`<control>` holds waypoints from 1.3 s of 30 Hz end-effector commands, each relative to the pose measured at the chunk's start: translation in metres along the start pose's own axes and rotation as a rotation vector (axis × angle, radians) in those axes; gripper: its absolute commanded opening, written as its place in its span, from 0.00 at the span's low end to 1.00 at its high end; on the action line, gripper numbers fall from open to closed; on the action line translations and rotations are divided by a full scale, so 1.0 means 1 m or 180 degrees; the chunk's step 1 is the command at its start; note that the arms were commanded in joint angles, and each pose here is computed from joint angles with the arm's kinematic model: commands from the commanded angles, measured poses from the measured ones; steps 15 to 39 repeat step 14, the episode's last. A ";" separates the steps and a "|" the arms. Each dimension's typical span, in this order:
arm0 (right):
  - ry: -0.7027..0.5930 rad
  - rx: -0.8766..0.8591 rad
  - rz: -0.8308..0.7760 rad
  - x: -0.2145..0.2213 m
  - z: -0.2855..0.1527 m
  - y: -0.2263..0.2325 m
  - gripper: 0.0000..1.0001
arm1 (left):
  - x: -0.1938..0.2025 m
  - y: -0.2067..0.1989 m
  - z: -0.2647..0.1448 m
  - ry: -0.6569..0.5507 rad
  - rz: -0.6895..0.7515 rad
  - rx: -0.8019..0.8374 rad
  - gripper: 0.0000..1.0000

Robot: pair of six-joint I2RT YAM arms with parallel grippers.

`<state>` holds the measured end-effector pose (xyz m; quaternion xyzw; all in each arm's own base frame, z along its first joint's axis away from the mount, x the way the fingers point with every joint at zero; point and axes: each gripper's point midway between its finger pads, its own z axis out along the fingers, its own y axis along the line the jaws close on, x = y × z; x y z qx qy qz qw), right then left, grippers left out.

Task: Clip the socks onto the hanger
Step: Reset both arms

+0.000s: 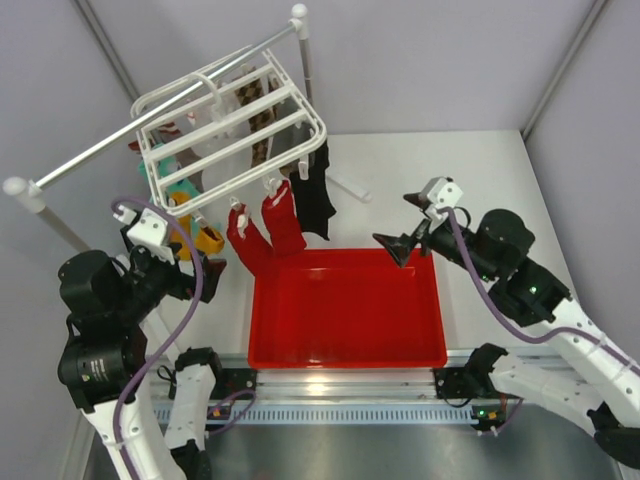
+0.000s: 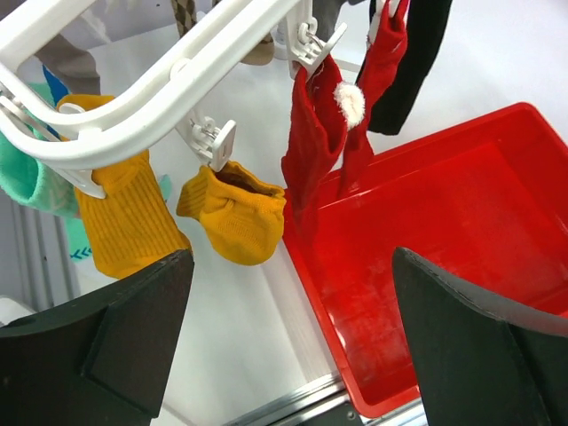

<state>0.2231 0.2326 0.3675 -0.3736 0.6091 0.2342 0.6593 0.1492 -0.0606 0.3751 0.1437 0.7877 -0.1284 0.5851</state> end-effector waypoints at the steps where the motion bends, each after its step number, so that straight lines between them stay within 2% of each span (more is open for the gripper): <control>1: 0.0147 0.0241 0.0214 0.018 -0.036 -0.014 1.00 | 0.000 0.003 -0.006 -0.0009 0.0316 -0.0058 0.98; 2: 0.0259 0.0281 0.0257 0.031 -0.044 -0.016 1.00 | 0.000 0.002 -0.007 -0.0029 0.0313 -0.0067 0.98; 7: 0.0188 0.0731 0.0326 0.039 -0.090 -0.036 1.00 | 0.011 0.007 -0.008 -0.0013 0.0213 -0.0217 0.98; 13: 0.0148 0.0838 0.0410 0.045 -0.117 -0.032 1.00 | 0.016 0.016 -0.011 -0.0045 0.0278 -0.0418 0.98; 39: 0.0157 0.0841 0.0419 0.047 -0.118 -0.032 1.00 | 0.015 0.016 -0.012 -0.0055 0.0290 -0.0431 0.98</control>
